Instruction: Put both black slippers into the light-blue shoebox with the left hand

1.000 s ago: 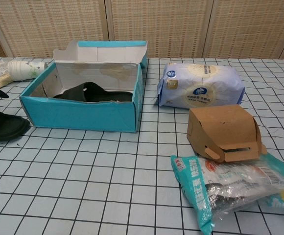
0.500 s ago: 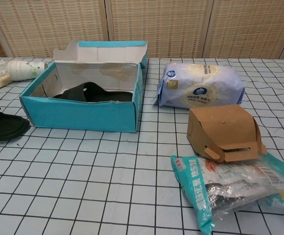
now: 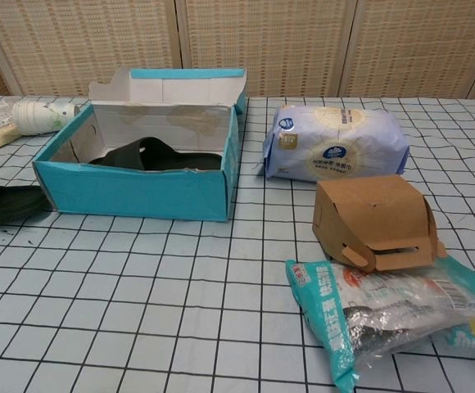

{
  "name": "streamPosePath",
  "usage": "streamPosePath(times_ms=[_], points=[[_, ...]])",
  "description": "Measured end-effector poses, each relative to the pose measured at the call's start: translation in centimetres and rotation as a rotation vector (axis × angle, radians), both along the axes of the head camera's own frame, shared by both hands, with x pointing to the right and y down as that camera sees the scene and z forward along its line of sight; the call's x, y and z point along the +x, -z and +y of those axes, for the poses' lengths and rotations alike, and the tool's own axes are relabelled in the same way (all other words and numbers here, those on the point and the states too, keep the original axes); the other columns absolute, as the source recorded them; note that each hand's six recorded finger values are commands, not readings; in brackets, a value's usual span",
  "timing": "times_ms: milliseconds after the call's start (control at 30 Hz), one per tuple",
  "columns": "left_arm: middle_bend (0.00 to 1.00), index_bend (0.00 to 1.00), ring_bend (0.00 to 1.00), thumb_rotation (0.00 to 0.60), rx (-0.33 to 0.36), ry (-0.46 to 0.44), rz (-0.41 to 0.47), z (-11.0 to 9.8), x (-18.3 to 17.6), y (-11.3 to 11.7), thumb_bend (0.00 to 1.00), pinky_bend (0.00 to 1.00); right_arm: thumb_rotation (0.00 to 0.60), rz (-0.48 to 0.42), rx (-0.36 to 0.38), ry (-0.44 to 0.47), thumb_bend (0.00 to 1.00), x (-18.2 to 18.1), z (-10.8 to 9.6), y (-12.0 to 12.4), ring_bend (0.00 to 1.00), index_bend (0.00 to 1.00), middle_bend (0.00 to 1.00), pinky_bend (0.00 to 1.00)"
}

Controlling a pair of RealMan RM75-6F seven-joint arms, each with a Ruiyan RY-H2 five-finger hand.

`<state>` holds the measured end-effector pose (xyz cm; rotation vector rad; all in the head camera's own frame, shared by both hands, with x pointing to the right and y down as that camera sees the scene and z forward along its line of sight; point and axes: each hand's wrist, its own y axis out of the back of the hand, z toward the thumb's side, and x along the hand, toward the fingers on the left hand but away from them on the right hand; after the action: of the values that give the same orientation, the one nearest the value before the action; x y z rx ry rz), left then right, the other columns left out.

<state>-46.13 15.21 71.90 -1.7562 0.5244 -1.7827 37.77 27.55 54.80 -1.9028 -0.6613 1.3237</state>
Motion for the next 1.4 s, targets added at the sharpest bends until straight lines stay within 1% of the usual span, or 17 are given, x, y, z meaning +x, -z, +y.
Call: streamPosePath(times_ms=[133, 233, 367, 467, 533, 567, 633, 700, 767, 800, 833, 867, 967, 1100, 1200, 1267, 1400], points=[[0.44, 0.41, 0.36, 0.6, -0.002, 0.012, 0.003, 0.3, -0.5, 0.1, 0.55, 0.49, 0.6, -0.001, 0.0, -0.002, 0.25, 0.1, 0.0, 0.1, 0.0, 0.0, 0.0, 0.0], [0.47, 0.44, 0.39, 0.6, 0.021, 0.009, 0.016, 0.2, -0.8, 1.1, 0.61, 0.52, 0.6, -0.002, 0.003, -0.001, 0.25, 0.1, 0.0, 0.1, 0.0, 0.0, 0.0, 0.0], [0.48, 0.45, 0.4, 0.6, 0.057, 0.017, 0.058, 0.0, -1.1, 2.8, 0.64, 0.54, 0.6, -0.001, -0.004, 0.005, 0.25, 0.0, 0.1, -0.1, 0.0, 0.0, 0.0, 0.0], [0.46, 0.43, 0.39, 0.6, 0.077, 0.001, 0.076, 0.1, -1.3, 3.9, 0.64, 0.52, 0.6, -0.001, -0.003, 0.007, 0.25, -0.1, 0.1, -0.1, 0.0, 0.0, 0.0, 0.0], [0.43, 0.4, 0.36, 0.6, 0.074, 0.0, 0.089, 0.4, -1.3, 4.3, 0.63, 0.49, 0.6, -0.001, -0.003, 0.007, 0.25, -0.1, 0.1, -0.1, 0.0, 0.0, 0.0, 0.0], [0.4, 0.38, 0.33, 0.6, 0.071, 0.001, 0.096, 0.6, -1.3, 4.3, 0.62, 0.45, 0.6, 0.0, -0.003, 0.008, 0.25, -0.1, 0.1, -0.1, 0.0, 0.0, 0.0, 0.0], [0.35, 0.33, 0.24, 0.6, 0.071, 0.001, 0.11, 0.7, -1.1, 4.4, 0.59, 0.33, 0.6, 0.001, -0.005, 0.009, 0.25, -0.2, 0.2, -0.1, 0.0, 0.0, 0.0, 0.0], [0.26, 0.23, 0.14, 0.6, 0.084, -0.003, 0.12, 0.7, -1.0, 4.7, 0.54, 0.2, 0.6, 0.001, -0.004, 0.007, 0.25, -0.2, 0.2, -0.1, 0.0, 0.0, 0.0, 0.0], [0.16, 0.12, 0.06, 0.6, 0.102, -0.015, 0.138, 0.6, -0.8, 5.3, 0.51, 0.16, 0.6, 0.001, -0.002, 0.004, 0.25, -0.1, 0.1, 0.0, 0.0, 0.0, 0.0, 0.0], [0.08, 0.05, 0.02, 0.6, 0.107, -0.021, 0.148, 0.7, -0.7, 5.6, 0.49, 0.14, 0.6, 0.002, -0.001, 0.003, 0.25, -0.1, 0.1, -0.1, 0.0, 0.0, 0.0, 0.0], [0.03, 0.01, 0.0, 0.6, 0.108, -0.028, 0.161, 0.9, -0.5, 6.1, 0.46, 0.13, 0.6, 0.002, -0.001, 0.003, 0.25, -0.1, 0.1, -0.1, 0.0, 0.0, 0.0, 0.0], [0.01, 0.0, 0.0, 0.6, 0.104, -0.031, 0.169, 1.2, -0.5, 6.5, 0.44, 0.12, 0.6, 0.003, -0.003, 0.005, 0.25, -0.1, 0.1, -0.1, 0.0, 0.0, 0.0, 0.0], [0.0, 0.0, 0.0, 0.6, 0.078, -0.04, 0.194, 2.6, -0.2, 7.7, 0.38, 0.09, 0.6, 0.004, -0.012, 0.01, 0.25, -0.2, 0.1, -0.4, 0.0, 0.0, 0.0, 0.0], [0.0, 0.0, 0.0, 0.6, 0.044, -0.032, 0.253, 5.3, 0.4, 9.4, 0.35, 0.09, 0.6, 0.003, -0.019, 0.015, 0.25, -0.3, 0.2, -0.5, 0.0, 0.0, 0.0, 0.0], [0.0, 0.0, 0.0, 0.6, -0.005, -0.024, 0.292, 7.5, 0.6, 10.4, 0.34, 0.09, 0.6, 0.0, -0.016, 0.014, 0.25, -0.3, 0.1, -0.4, 0.0, 0.0, 0.0, 0.0], [0.0, 0.0, 0.0, 0.6, -0.043, -0.023, 0.299, 9.0, 0.6, 10.5, 0.34, 0.08, 0.6, 0.0, -0.019, 0.016, 0.25, -0.3, 0.2, -0.5, 0.0, 0.0, 0.0, 0.0], [0.0, 0.0, 0.0, 0.6, -0.062, -0.035, 0.268, 9.8, 0.4, 9.7, 0.34, 0.08, 0.6, -0.004, -0.022, 0.023, 0.25, -0.4, 0.3, -0.4, 0.0, 0.0, 0.0, 0.0]])
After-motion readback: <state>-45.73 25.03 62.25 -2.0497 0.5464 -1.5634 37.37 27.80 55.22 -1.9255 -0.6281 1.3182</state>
